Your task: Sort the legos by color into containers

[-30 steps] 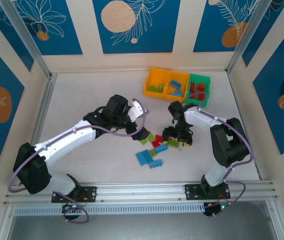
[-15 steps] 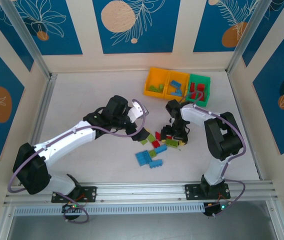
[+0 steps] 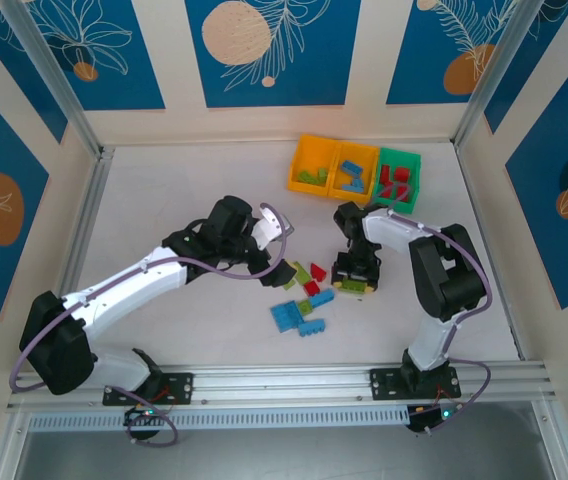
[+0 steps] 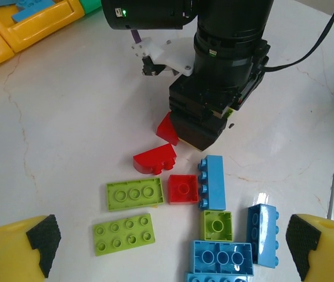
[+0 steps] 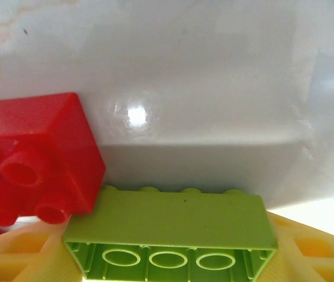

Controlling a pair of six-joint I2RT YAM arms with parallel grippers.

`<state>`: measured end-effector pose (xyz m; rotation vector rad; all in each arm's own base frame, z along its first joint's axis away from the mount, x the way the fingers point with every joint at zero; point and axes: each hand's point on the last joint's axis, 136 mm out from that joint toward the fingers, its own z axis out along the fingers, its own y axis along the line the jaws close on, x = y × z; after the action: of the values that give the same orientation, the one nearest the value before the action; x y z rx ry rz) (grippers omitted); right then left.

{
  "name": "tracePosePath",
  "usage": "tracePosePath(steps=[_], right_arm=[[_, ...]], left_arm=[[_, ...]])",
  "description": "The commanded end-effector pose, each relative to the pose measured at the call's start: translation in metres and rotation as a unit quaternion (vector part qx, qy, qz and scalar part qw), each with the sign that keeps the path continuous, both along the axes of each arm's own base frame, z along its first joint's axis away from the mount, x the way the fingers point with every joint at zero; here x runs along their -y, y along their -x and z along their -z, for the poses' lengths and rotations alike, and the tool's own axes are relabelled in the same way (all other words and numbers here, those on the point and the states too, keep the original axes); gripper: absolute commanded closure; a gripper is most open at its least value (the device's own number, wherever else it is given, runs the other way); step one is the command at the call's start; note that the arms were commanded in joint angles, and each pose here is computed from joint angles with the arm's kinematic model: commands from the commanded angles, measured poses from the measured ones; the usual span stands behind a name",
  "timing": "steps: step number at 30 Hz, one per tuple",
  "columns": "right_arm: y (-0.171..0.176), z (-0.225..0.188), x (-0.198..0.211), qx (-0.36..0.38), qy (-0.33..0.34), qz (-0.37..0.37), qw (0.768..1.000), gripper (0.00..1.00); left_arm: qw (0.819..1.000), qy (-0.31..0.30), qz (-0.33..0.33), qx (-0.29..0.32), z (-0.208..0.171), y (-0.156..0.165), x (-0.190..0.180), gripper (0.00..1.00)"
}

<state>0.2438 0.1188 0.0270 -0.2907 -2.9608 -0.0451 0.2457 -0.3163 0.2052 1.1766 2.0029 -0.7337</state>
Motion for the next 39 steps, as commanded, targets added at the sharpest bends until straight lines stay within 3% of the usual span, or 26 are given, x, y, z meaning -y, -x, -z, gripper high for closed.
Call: tracePosePath(steps=[1,6,9,15,21,30,35,39], right_arm=[[-0.03,-0.048,-0.001,0.082,-0.016,0.019,0.996,0.52],[-0.095,-0.119,-0.015,0.227,-0.058,0.016,0.972,0.55],[-0.143,-0.142,-0.018,0.289,-0.07,0.025,0.954,0.56],[-0.239,-0.139,-0.023,0.322,-0.055,0.035,0.944,0.58],[-0.309,-0.135,-0.045,0.354,-0.061,-0.003,0.933,0.57],[-0.361,-0.151,-0.068,0.427,-0.09,-0.065,0.898,0.48],[-0.367,-0.162,-0.082,0.443,-0.124,-0.079,0.885,0.33],[-0.358,-0.182,-0.082,0.443,-0.138,-0.076,0.882,0.32]], left_arm=[[0.999,0.026,0.002,0.029,-0.024,0.002,0.004,0.0],[0.997,0.054,-0.004,0.062,-0.049,-0.005,0.007,0.0],[0.995,0.067,-0.007,0.074,-0.058,-0.011,0.013,0.0],[0.995,0.062,-0.029,0.07,-0.06,-0.022,0.014,0.0],[0.995,0.062,-0.05,0.065,-0.06,-0.02,0.006,0.0],[0.992,0.045,-0.111,0.05,-0.046,-0.026,-0.011,0.0],[0.984,0.044,-0.168,0.025,-0.035,-0.034,-0.021,0.0],[0.974,0.045,-0.221,0.01,-0.028,-0.044,-0.029,0.0]])
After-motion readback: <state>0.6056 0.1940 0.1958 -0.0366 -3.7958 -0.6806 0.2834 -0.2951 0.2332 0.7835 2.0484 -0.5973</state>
